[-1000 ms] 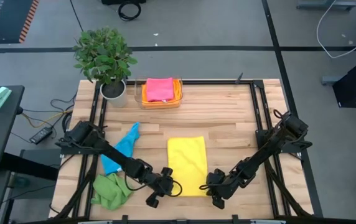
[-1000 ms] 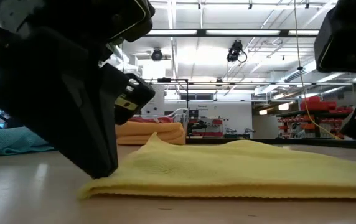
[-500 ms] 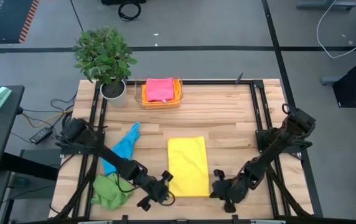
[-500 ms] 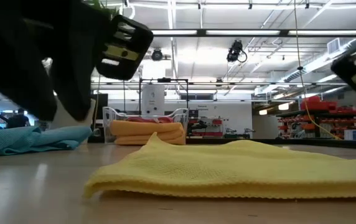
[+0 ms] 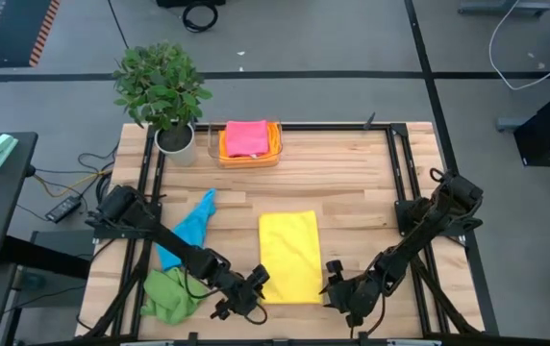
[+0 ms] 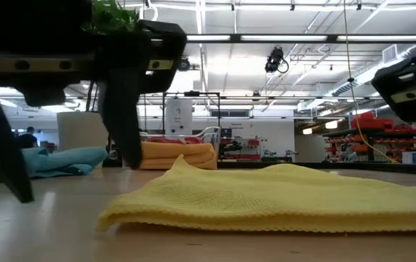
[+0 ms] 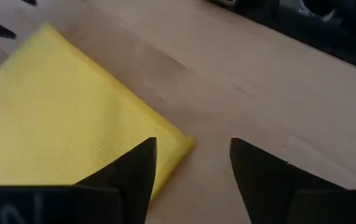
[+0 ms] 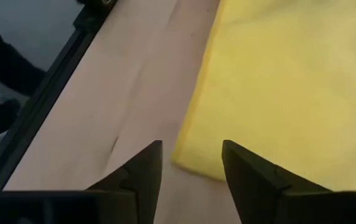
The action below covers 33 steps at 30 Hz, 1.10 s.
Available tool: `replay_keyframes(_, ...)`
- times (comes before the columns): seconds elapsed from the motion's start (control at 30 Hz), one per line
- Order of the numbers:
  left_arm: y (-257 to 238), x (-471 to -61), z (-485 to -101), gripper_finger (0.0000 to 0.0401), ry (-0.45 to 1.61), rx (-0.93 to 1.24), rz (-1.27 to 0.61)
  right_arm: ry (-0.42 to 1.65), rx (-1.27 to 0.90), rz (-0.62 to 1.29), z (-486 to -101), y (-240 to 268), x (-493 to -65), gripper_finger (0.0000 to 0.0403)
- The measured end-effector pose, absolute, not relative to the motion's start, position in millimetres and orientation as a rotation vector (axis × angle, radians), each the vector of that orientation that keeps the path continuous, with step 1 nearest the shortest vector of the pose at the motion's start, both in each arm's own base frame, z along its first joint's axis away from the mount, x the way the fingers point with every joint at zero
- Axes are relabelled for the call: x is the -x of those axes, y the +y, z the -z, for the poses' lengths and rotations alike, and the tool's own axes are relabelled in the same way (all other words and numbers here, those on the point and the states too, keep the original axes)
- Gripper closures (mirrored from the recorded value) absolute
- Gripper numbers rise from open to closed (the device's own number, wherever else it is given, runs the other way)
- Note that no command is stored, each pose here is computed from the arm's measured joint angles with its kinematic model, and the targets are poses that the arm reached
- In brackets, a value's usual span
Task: Fold microfiber towels
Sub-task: Fold the yellow microfiber cloth
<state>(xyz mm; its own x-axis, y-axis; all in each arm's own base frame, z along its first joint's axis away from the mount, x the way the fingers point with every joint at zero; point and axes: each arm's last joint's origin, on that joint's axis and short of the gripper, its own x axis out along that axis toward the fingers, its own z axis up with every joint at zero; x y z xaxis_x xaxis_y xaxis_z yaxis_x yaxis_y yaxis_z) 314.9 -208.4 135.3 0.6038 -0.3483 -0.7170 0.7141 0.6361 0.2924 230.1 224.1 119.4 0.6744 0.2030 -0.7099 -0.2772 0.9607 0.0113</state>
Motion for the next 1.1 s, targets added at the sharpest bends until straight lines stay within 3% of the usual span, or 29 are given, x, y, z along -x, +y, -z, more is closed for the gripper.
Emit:
replay_keyframes(0.43,-194.0,-326.9,-118.4,0.0245,0.706,-0.628,0.626,0.759,0.065,-0.249,-121.6,223.7,-233.2,0.0232)
replay_keyframes(0.77,-196.9,-326.8,-111.8,0.0288,0.698,-0.665,0.669,0.752,0.178,-0.313,-120.6,225.0,-232.0,0.0232)
replay_keyframes(1.1,-195.6,-327.6,-110.0,0.0329,0.704,-0.656,0.665,0.790,0.154,-0.325,-96.3,229.0,-235.9,0.0232)
